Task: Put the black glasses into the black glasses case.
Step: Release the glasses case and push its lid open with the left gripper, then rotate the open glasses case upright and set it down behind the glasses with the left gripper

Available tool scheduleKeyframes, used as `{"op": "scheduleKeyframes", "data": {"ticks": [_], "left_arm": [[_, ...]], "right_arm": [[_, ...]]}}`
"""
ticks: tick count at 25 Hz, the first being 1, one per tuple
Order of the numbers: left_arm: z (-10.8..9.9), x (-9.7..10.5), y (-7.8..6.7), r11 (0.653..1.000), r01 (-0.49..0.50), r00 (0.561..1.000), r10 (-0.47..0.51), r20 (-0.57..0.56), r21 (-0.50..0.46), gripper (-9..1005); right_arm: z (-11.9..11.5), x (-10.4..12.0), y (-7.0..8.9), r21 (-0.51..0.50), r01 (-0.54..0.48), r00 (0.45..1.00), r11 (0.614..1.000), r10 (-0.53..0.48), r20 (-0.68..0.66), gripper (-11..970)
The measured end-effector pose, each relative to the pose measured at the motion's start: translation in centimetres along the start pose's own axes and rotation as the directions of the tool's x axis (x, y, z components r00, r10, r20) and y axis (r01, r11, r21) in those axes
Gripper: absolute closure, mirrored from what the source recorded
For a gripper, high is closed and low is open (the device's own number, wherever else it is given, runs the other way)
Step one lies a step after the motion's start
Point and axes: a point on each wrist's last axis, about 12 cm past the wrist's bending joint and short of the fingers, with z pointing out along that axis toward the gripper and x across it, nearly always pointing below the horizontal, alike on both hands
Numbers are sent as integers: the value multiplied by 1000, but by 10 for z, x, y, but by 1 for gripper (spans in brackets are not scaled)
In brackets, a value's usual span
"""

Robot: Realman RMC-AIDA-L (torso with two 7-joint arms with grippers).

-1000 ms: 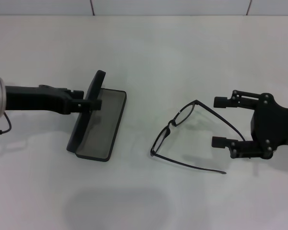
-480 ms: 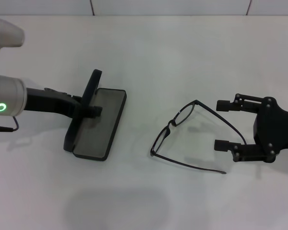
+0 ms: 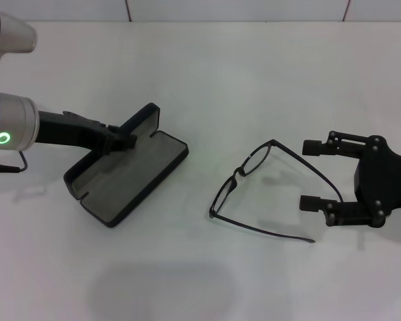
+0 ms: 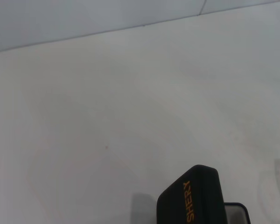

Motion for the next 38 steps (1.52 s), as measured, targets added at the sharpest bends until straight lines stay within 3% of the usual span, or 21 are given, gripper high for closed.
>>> {"op": "scheduleKeyframes", "data": {"ticks": [2,5,9,12,15,17,20,27,32,35,38], "left_arm": [[0,-1,0,1000,-22,1000,22,1,0,483],[1,-6,0,998,-60,998,60,19,-10,671],[4,-23,-2,983,-181,978,182,105,-22,765],[14,-43,-7,950,-311,940,311,141,-25,789],[29,-61,-14,890,-455,879,453,147,-19,789],[44,-72,-23,805,-594,797,587,141,10,790],[62,-86,-36,692,-719,692,707,145,55,790],[94,-108,-64,534,-839,543,829,130,102,764],[105,-109,-73,469,-879,476,874,97,82,742],[107,-109,-74,468,-880,474,875,100,77,728],[107,-108,-74,492,-868,497,860,119,67,715]], "right_arm": [[0,0,0,-1,1,1000,1000,-1,0,176],[0,0,0,-1,1,1000,1000,-1,0,177],[-1,0,1,-2,5,1000,1000,-5,3,177],[-3,1,4,-5,12,1000,1000,-12,8,177],[-5,4,9,-1,7,1000,1000,-7,12,177],[-6,6,12,4,7,1000,1000,-7,15,177],[-9,10,18,15,14,1000,1000,-14,17,177],[-16,20,31,41,-6,1000,999,5,15,178],[-18,24,36,51,-2,1000,999,1,16,178],[-18,24,36,53,-1,1000,999,0,17,178],[-17,23,36,52,0,1000,999,-1,17,178]]}}
